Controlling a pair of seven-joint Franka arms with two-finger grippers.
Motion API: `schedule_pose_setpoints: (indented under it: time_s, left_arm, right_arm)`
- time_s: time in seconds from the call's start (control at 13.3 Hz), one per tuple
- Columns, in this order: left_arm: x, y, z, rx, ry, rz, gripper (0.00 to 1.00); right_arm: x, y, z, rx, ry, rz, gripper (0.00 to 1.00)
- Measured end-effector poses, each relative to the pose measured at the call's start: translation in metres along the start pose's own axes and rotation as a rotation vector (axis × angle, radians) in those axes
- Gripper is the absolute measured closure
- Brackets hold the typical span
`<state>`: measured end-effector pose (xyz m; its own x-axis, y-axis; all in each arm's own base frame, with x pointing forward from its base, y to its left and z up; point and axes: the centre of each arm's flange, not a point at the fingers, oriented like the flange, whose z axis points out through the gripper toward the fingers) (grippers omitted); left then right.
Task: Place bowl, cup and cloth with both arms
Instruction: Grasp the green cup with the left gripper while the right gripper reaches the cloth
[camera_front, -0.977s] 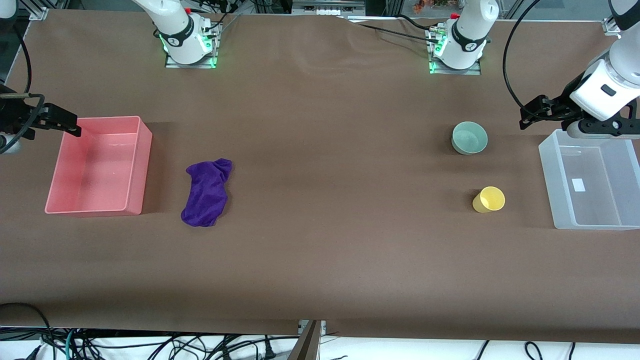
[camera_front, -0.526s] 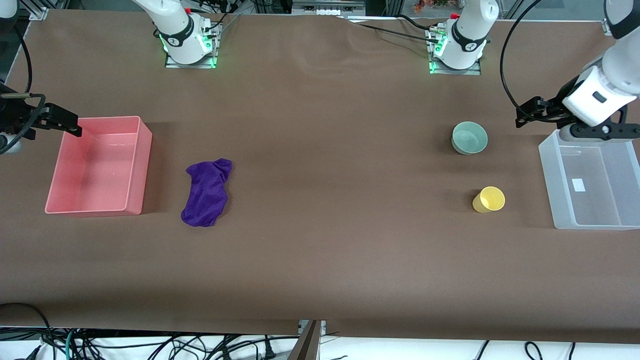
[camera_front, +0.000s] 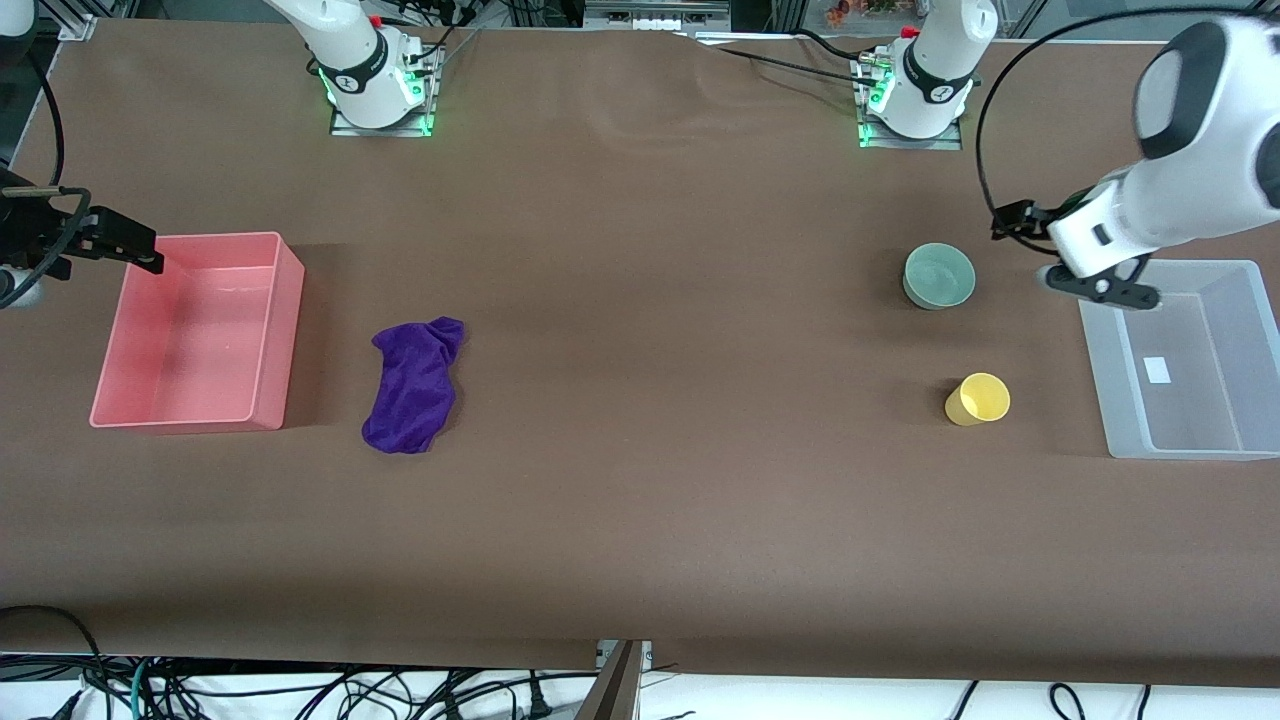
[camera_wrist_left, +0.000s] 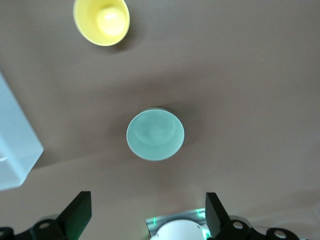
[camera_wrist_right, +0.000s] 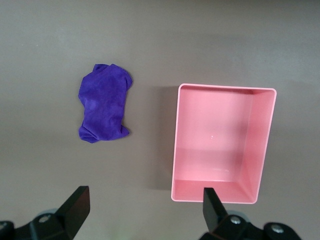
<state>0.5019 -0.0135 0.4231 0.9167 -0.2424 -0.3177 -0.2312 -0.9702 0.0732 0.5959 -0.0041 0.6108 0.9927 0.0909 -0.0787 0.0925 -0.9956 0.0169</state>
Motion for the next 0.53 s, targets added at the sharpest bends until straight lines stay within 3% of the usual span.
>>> schedule_pose_setpoints:
  time_s: [0.3,0.53]
  left_arm:
    - [-0.001,0.023,0.115,0.082,0.024,0.124,0.00]
    - [-0.012,0.028,0.168,0.148,0.092,0.291,0.00]
  right_arm:
    - [0.000,0.000,0.000,0.000,0.000,0.000,0.00]
    - [0.005,-0.010,0.009,-0.001,-0.016,-0.017,0.00]
